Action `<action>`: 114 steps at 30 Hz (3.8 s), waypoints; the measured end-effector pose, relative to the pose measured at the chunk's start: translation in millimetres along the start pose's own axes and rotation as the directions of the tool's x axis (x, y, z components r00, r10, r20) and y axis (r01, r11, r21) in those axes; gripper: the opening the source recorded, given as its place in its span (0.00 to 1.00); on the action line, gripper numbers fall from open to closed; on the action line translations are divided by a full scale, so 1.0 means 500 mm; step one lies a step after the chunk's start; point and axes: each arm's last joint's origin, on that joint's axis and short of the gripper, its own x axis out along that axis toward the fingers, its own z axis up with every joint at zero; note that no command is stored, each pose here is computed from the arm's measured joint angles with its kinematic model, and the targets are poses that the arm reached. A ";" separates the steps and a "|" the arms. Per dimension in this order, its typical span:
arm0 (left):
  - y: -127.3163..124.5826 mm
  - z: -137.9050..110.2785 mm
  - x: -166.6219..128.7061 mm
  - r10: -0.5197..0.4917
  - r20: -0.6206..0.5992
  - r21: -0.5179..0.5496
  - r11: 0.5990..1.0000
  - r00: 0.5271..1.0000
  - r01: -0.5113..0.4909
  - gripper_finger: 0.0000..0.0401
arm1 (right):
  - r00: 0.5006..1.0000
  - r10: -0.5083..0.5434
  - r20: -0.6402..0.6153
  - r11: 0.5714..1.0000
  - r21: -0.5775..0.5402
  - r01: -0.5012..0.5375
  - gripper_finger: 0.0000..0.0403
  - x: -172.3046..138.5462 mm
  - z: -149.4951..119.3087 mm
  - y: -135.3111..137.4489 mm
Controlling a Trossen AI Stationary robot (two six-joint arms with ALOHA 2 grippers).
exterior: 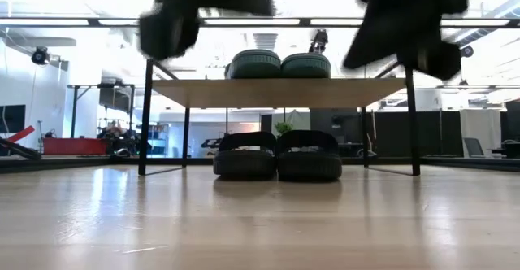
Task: Pick and place slides into the shelf
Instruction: Move the right black slipper from the center of the table under the shelf, then return to Home Position
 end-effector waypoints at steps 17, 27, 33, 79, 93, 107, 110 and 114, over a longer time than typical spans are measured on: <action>-0.017 0.141 -0.191 -0.122 0.213 0.187 0.979 0.969 0.082 0.05 | 0.992 0.035 0.120 0.997 0.068 -0.044 0.02 -0.155 0.035 -0.007; 0.063 0.054 -0.148 0.154 0.002 0.094 0.984 0.988 -0.154 0.05 | 0.982 -0.190 0.004 0.972 0.145 0.187 0.02 0.005 -0.034 -0.041; 0.115 0.015 -0.142 0.214 -0.044 0.109 0.972 0.976 -0.208 0.05 | 0.978 -0.207 -0.029 0.964 0.165 0.209 0.02 0.056 -0.019 -0.056; 0.282 -0.033 -0.245 0.209 -0.077 0.115 0.973 0.975 -0.199 0.05 | 0.970 -0.241 0.010 0.924 0.307 0.227 0.02 0.152 0.063 -0.110; 0.241 0.043 -0.294 0.022 0.086 0.171 0.985 0.996 -0.036 0.05 | 0.990 -0.016 0.141 0.976 0.216 -0.015 0.02 0.027 0.027 0.036; 0.211 0.116 -0.411 -0.282 0.276 0.183 0.954 0.919 0.238 0.05 | 0.877 0.329 0.351 0.944 -0.124 -0.305 0.02 -0.210 0.175 0.145; 0.210 0.120 -0.421 -0.317 0.288 0.177 0.945 0.903 0.275 0.05 | 0.862 0.321 0.392 0.947 -0.125 -0.296 0.02 -0.238 0.201 0.149; 0.208 0.124 -0.434 -0.373 0.293 0.181 0.926 0.881 0.332 0.05 | 0.838 0.373 0.398 0.926 -0.216 -0.310 0.02 -0.266 0.219 0.165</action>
